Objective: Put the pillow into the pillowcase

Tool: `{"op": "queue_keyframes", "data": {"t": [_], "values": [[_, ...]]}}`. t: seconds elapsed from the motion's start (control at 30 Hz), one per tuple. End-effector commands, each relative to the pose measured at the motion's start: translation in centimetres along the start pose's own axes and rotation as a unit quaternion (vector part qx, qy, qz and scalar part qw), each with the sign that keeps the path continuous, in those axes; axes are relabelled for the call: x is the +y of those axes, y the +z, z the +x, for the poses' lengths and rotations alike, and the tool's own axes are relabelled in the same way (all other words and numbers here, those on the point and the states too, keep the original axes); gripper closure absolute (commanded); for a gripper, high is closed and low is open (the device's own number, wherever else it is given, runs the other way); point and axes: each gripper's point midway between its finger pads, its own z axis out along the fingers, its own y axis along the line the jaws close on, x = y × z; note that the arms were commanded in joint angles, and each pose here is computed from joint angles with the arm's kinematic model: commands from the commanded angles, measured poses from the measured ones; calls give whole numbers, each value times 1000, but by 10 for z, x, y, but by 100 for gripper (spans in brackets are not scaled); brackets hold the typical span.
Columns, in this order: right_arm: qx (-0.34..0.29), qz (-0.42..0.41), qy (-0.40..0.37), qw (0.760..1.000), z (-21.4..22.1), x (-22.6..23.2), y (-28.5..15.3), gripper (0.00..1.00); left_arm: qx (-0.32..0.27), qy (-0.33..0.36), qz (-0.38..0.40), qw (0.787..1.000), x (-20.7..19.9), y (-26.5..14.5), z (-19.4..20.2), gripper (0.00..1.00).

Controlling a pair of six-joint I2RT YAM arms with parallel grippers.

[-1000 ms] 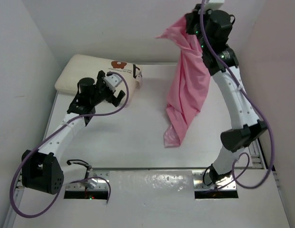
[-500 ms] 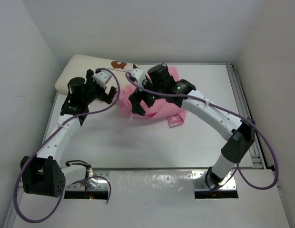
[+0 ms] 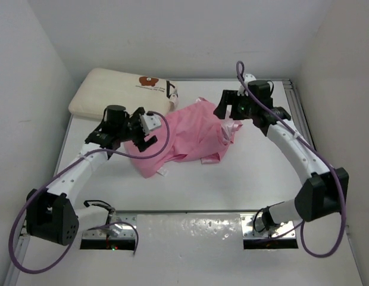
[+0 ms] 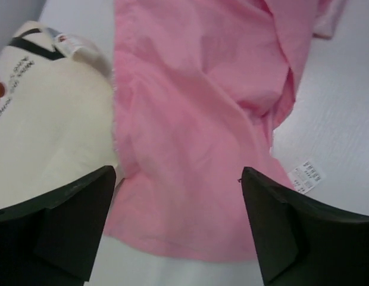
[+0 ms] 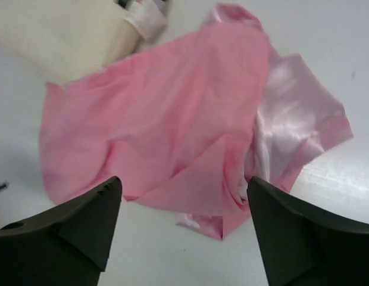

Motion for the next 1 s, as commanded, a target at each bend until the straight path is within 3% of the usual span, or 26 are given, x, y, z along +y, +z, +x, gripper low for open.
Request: {"op": "queue_keyframes", "data": {"t": [0.0, 0.07, 0.33, 0.43, 0.47, 0.5, 0.53, 0.57, 0.6, 0.63, 0.67, 0.77, 0.93, 0.97], "values": [[60, 75, 89, 991, 50, -46, 29, 14, 9, 48, 32, 998, -16, 18, 4, 12], [82, 81, 118, 986, 70, -58, 42, 11, 8, 50, 41, 998, -23, 27, 4, 0], [159, 54, 164, 972, 143, -49, 79, 13, 53, 67, 62, 994, -76, 72, 59, 0], [166, 40, 207, 963, 163, -48, 88, 36, 63, 65, 83, 992, -95, 76, 73, 2], [163, 36, 214, 963, 163, -49, 92, 63, 52, 69, 79, 993, -94, 80, 70, 11], [166, 42, 230, 958, 166, -54, 94, 79, 53, 68, 86, 993, -100, 80, 73, 44], [160, 50, 239, 956, 162, -60, 95, 93, 48, 69, 92, 992, -104, 81, 72, 58], [154, 62, 250, 954, 160, -70, 94, 100, 42, 70, 91, 992, -105, 81, 69, 71], [138, 68, 255, 955, 150, -76, 90, 100, 39, 70, 94, 992, -107, 81, 66, 87], [123, 80, 254, 956, 142, -84, 87, 100, 32, 65, 91, 993, -106, 81, 61, 95], [107, 87, 254, 957, 133, -90, 82, 100, 28, 63, 88, 994, -105, 81, 56, 100], [31, 129, 225, 965, 81, -114, 47, 100, -1, 50, 77, 996, -91, 78, 27, 100], [-88, 171, 70, 979, -28, -108, -41, 100, -57, 15, 88, 994, -75, 67, -32, 100], [-103, 166, 47, 980, -41, -102, -53, 100, -77, 17, 87, 993, -68, 64, -51, 90]]}}
